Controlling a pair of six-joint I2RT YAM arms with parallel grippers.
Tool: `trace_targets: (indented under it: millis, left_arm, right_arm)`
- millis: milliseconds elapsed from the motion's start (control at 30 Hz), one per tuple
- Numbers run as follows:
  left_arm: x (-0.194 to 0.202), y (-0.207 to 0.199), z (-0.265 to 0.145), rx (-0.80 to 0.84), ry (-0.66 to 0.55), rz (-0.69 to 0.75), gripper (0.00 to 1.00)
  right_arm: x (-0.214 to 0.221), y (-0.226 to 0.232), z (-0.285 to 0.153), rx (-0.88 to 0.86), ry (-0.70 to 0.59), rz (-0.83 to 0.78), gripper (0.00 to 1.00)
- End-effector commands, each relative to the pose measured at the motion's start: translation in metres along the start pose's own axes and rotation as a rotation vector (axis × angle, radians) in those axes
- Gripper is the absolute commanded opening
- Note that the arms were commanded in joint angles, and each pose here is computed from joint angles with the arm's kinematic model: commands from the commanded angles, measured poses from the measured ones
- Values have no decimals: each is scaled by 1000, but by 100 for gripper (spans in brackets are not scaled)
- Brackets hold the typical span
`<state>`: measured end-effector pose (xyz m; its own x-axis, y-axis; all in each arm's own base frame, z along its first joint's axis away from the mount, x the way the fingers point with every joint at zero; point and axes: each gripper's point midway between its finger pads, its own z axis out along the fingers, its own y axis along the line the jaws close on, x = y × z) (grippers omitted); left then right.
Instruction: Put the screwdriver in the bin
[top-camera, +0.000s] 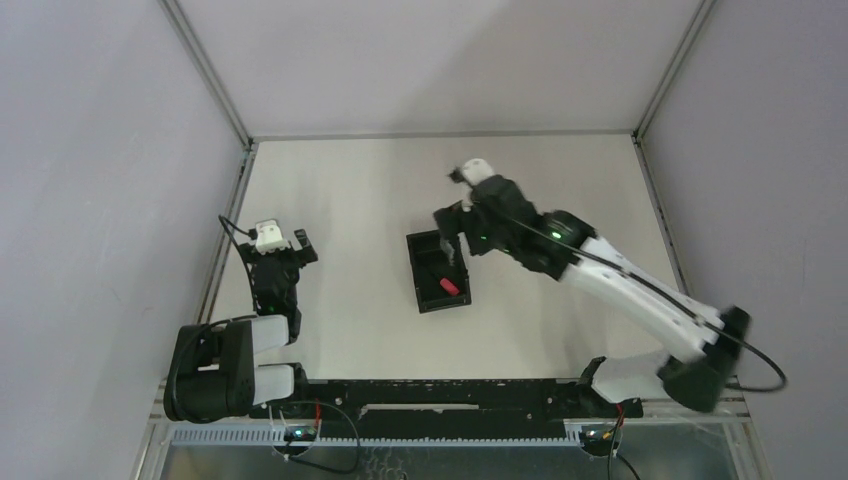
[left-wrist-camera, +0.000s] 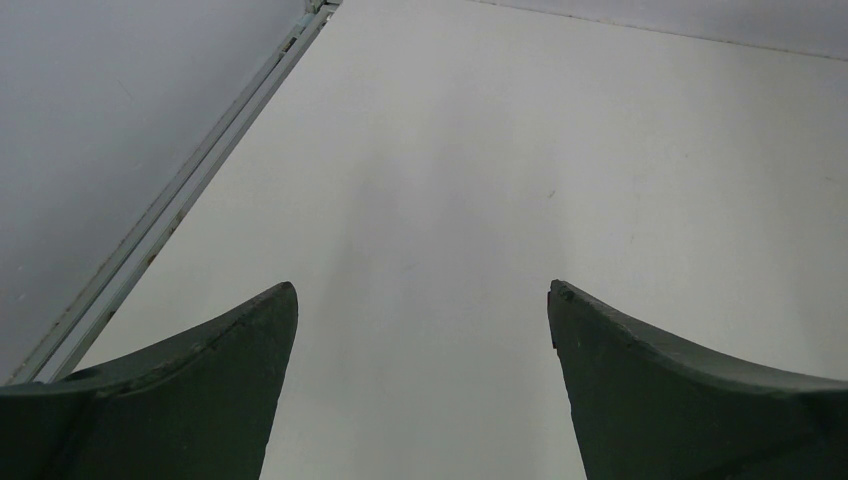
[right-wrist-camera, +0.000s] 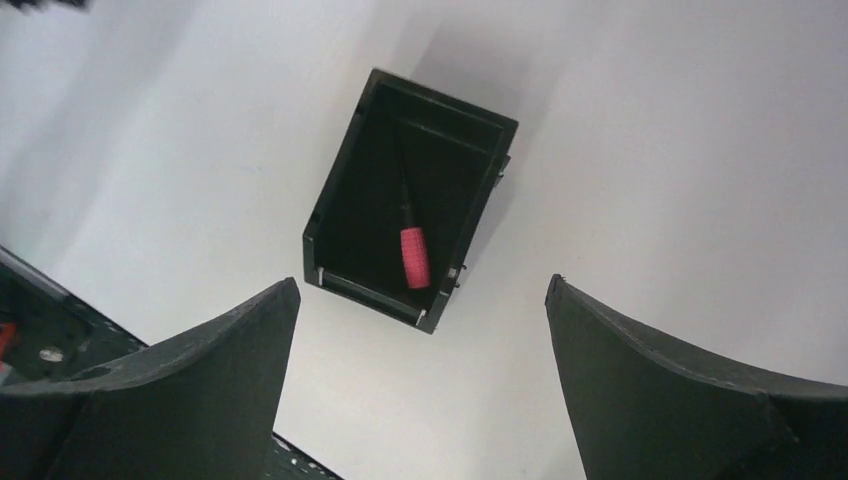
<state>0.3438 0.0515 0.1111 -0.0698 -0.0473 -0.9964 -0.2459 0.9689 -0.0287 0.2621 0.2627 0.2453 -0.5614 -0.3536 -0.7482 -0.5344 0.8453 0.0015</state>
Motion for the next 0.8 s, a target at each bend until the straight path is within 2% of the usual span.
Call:
trace_targets:
  millis: [0,133,233,433,533,767]
  left_arm:
    - [-26,-2,8,-1,-74,2,100]
    - [-26,-2,8,-1,-73,2,100]
    - [-26,-2,8,0,-74,3,100]
    - [-26,-2,8,0,-74,2,100]
    - [-26,-2,8,0,-73,2,100]
    - [-26,-2,8,0,-73,2,100]
  right_arm:
    - [-17,-24,-33,-28,-241,206,100]
    - [15,-66,-47,31,-362,373,100]
    - [49,-99,-50,123,-403,474,100]
    - [126,-143,-39,292,-386,633,100]
    - [157,-151,-27,336,-348,684,100]
    - [176,-154,-19,360,-338,739,100]
